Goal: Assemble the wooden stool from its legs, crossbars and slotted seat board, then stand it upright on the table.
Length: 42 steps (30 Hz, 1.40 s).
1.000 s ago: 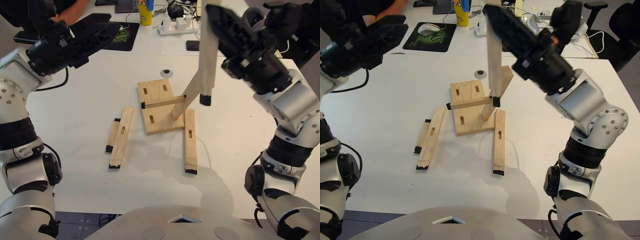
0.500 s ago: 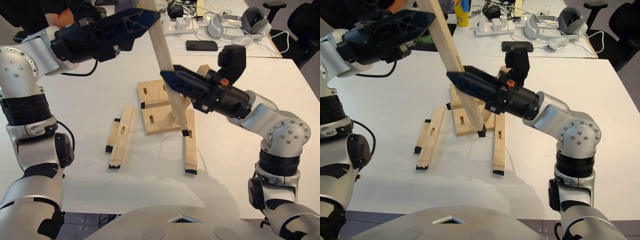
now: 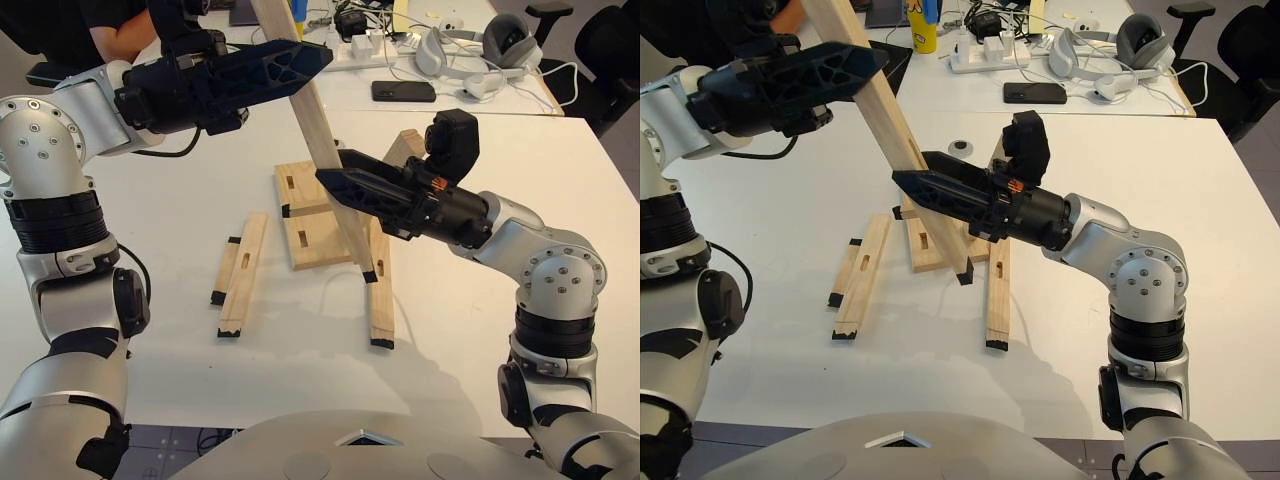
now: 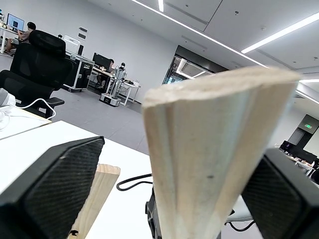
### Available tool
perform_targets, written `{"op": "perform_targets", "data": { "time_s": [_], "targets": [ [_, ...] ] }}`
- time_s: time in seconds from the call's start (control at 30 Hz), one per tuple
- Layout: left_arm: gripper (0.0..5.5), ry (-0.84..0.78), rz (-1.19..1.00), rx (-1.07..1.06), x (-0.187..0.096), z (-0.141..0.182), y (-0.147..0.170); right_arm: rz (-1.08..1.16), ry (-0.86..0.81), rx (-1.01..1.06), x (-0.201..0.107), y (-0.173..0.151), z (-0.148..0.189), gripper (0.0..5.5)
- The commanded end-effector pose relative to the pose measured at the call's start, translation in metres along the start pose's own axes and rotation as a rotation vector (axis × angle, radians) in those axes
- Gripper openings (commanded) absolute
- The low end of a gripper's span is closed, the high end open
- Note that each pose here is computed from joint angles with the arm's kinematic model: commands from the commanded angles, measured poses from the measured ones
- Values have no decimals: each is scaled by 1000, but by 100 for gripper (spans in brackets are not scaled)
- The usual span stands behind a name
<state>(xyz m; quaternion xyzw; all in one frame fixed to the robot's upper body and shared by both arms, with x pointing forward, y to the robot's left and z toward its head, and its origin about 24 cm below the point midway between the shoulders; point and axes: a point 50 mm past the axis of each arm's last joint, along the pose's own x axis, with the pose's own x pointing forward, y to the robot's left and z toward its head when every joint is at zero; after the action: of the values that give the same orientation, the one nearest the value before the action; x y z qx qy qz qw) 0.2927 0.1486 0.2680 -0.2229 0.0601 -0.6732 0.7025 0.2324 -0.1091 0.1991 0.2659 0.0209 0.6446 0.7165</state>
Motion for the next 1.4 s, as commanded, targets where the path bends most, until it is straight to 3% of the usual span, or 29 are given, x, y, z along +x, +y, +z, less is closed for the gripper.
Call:
{"op": "perform_targets", "data": {
  "time_s": [0.03,0.43,0.8,0.83,1.17,1.4],
  "targets": [
    [413,39,43,-19,-6,-7,4,-4,8,-14,-4,-1,2,207],
    [213,79,44,-15,-15,-11,7,-13,36,-28,-8,-7,2,207],
    [209,83,43,18,-17,-16,8,-30,104,-20,-10,-9,-7,207],
    [209,75,51,24,-18,-17,9,-32,113,-18,-10,-9,-8,244],
    [209,40,86,26,-27,-22,9,-40,145,-25,-16,-10,-10,391],
    [209,65,84,29,-29,-23,5,-97,125,-54,-34,-11,-2,393]
  ]
}}
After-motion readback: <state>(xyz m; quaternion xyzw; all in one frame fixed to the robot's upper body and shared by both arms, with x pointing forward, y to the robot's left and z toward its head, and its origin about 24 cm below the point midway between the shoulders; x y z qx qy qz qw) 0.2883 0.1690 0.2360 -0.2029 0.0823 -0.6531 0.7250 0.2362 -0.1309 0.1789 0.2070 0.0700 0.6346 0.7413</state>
